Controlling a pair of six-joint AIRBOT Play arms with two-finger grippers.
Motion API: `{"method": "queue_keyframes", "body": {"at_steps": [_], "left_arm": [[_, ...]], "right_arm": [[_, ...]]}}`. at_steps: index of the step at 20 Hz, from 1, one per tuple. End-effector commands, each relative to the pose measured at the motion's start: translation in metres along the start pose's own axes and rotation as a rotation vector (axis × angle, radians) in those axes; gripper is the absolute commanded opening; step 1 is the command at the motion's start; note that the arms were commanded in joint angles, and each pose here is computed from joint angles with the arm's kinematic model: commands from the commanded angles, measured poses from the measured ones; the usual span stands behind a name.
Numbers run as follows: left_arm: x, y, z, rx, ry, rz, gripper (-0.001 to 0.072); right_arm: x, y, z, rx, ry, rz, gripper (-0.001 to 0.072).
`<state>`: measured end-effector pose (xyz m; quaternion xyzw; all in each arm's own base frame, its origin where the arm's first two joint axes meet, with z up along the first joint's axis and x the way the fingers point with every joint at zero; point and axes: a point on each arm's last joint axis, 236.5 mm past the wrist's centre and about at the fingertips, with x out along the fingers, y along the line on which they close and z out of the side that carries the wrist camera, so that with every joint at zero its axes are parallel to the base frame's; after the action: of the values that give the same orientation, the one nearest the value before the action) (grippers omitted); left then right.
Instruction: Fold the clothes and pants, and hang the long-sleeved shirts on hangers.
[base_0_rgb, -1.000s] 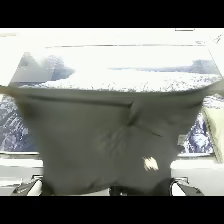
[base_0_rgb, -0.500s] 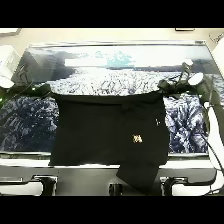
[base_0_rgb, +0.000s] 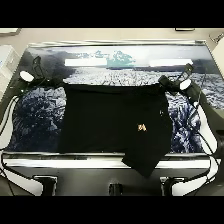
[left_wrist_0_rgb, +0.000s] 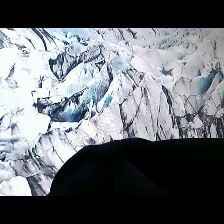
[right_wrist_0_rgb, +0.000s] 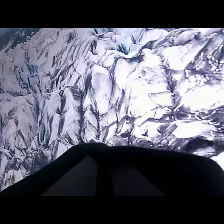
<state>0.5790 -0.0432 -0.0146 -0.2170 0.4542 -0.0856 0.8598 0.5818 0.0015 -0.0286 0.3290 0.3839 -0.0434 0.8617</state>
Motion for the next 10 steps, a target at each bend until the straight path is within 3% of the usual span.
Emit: {"method": "queue_keyframes", "body": {"at_steps": [1, 5, 10], "left_arm": [[0.023, 0.0, -0.012, -0.022, 0.033, 0.0, 0.0023], [-0.014, 0.007, -0.003, -0.011, 0.052, 0.008, 0.0024], [-0.078, 0.024, -0.096, -0.021, 0.497, 0.017, 0.0025]], "right_arm": [[0.014, -0.012, -0.011, 0.05, 0.027, -0.02, 0.0037], [-0.021, -0.005, 0.0, 0.03, 0.081, -0.015, 0.0037], [-0.123, -0.049, -0.083, -0.098, 0.602, -0.155, 0.004]]}}
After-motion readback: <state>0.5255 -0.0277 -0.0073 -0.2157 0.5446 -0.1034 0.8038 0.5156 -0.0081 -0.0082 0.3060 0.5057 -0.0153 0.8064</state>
